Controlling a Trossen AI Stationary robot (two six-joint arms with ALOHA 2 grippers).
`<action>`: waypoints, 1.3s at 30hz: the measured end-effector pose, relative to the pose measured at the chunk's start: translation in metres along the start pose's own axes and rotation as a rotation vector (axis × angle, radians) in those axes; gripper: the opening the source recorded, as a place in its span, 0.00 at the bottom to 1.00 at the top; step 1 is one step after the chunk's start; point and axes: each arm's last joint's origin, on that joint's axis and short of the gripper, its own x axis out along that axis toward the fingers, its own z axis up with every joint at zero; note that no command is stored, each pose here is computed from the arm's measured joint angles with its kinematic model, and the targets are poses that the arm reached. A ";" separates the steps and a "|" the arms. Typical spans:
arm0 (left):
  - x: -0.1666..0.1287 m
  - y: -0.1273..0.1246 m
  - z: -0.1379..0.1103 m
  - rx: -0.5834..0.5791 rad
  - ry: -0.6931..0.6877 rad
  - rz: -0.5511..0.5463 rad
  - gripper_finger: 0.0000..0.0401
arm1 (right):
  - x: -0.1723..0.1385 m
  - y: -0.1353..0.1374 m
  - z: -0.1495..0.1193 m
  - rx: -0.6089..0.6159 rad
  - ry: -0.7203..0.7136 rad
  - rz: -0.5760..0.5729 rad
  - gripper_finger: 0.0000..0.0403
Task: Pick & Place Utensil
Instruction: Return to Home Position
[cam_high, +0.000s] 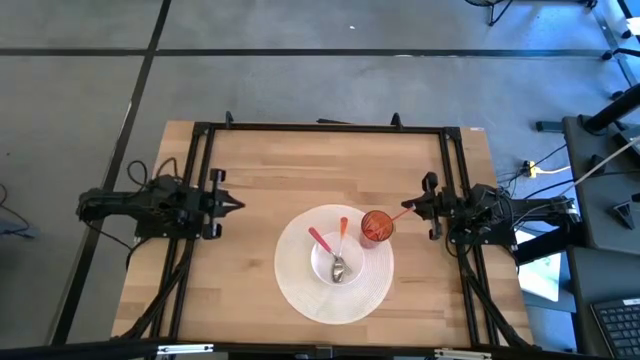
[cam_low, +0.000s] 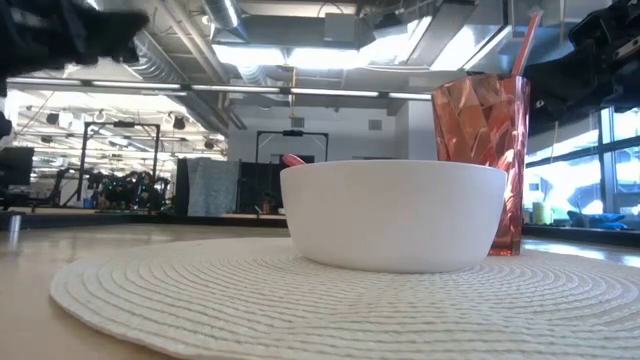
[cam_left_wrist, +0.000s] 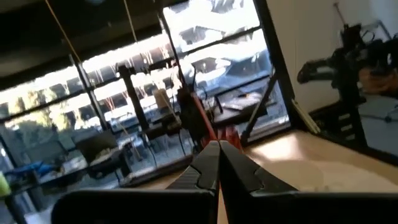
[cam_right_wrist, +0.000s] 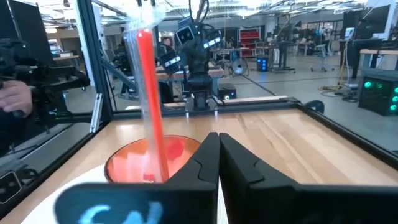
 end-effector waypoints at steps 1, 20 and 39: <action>0.000 -0.001 -0.005 -0.002 0.025 -0.001 0.00 | 0.000 0.000 0.000 -0.002 0.000 0.000 0.01; -0.001 -0.006 -0.025 -0.071 0.162 -0.022 0.01 | 0.000 -0.001 -0.006 0.010 0.061 -0.017 0.01; -0.002 -0.004 -0.026 -0.066 0.197 0.054 0.02 | 0.000 -0.002 -0.005 0.006 0.050 -0.060 0.06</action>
